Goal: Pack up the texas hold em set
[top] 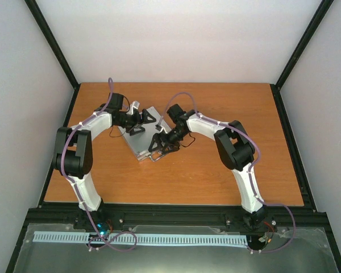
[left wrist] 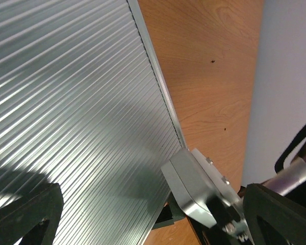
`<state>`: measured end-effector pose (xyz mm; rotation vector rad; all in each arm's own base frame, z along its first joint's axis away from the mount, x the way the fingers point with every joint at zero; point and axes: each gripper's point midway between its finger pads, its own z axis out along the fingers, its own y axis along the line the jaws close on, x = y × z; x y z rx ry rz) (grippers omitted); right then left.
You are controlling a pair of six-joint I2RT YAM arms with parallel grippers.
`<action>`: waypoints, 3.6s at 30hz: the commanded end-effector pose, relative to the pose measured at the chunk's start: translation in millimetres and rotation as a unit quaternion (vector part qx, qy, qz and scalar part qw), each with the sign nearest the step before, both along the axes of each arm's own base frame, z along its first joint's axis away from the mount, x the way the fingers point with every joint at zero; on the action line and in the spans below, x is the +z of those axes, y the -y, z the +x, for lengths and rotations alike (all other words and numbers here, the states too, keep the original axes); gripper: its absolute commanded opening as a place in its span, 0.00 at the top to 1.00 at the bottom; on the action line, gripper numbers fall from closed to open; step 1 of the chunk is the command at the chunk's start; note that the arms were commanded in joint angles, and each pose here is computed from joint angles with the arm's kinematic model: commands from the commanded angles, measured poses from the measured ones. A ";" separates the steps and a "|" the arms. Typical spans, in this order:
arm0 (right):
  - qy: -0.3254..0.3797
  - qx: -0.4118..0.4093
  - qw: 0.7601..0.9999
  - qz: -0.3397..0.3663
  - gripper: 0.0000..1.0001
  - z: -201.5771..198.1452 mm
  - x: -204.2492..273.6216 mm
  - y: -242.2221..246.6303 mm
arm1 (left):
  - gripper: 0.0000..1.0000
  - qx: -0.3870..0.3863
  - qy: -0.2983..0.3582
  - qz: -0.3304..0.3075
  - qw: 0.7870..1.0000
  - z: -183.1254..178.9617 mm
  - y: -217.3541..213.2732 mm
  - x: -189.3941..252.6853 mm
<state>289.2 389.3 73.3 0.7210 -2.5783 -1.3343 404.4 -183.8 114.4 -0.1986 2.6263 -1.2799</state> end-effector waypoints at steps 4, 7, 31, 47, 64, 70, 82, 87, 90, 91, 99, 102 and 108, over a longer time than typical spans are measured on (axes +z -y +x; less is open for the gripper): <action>-0.029 0.008 0.997 0.076 0.00 10.6 36.3 -20.4 | 0.00 0.003 -0.029 0.013 1.000 -7.6 -6.4 -20.0; -0.028 0.009 0.996 0.086 0.00 13.7 44.3 -22.9 | 0.00 0.003 -0.027 0.014 1.000 -7.3 -6.9 -19.4; -0.010 -0.009 0.998 -0.055 0.00 -7.0 -28.8 24.0 | 0.00 0.003 -0.033 0.016 0.999 -8.9 -7.5 -24.8; -0.032 -0.011 0.999 0.000 0.00 1.0 -17.4 1.1 | 0.00 0.006 -0.033 0.017 0.999 -6.7 -7.5 -25.8; 0.007 -0.046 0.999 0.029 0.00 26.4 18.2 -13.5 | 0.00 0.004 -0.034 0.018 0.999 -9.1 -7.8 -27.1; 0.024 -0.052 0.998 0.011 0.00 33.3 19.1 -10.8 | 0.00 0.003 -0.034 0.017 0.999 -8.8 -7.5 -26.9; 0.010 -0.043 0.998 -0.046 0.00 20.4 -14.5 4.6 | 0.00 0.002 -0.038 0.018 0.999 -9.1 -7.7 -30.5; 0.018 -0.029 0.997 -0.073 0.00 14.5 -28.8 6.2 | 0.00 0.003 -0.036 0.018 0.999 -8.0 -7.7 -30.2; 0.036 -0.017 0.993 -0.107 0.00 13.1 -41.8 10.6 | 0.00 0.003 -0.036 0.018 0.999 -8.2 -8.0 -29.7; 0.041 -0.013 0.992 -0.116 0.00 12.9 -45.5 11.1 | 0.00 0.003 -0.036 0.019 0.999 -8.5 -8.4 -30.0; 0.052 0.006 0.992 -0.115 0.00 5.2 -51.4 4.5 | 0.00 0.003 -0.038 0.019 0.999 -8.8 -8.5 -30.9; 0.043 0.012 0.994 -0.099 0.00 1.4 -49.1 -0.1 | 0.00 0.003 -0.037 0.019 0.999 -8.0 -8.3 -30.5; 0.027 0.024 0.996 -0.083 0.00 -6.1 -43.8 -2.5 | 0.00 0.004 -0.037 0.019 0.999 -7.3 -8.3 -30.7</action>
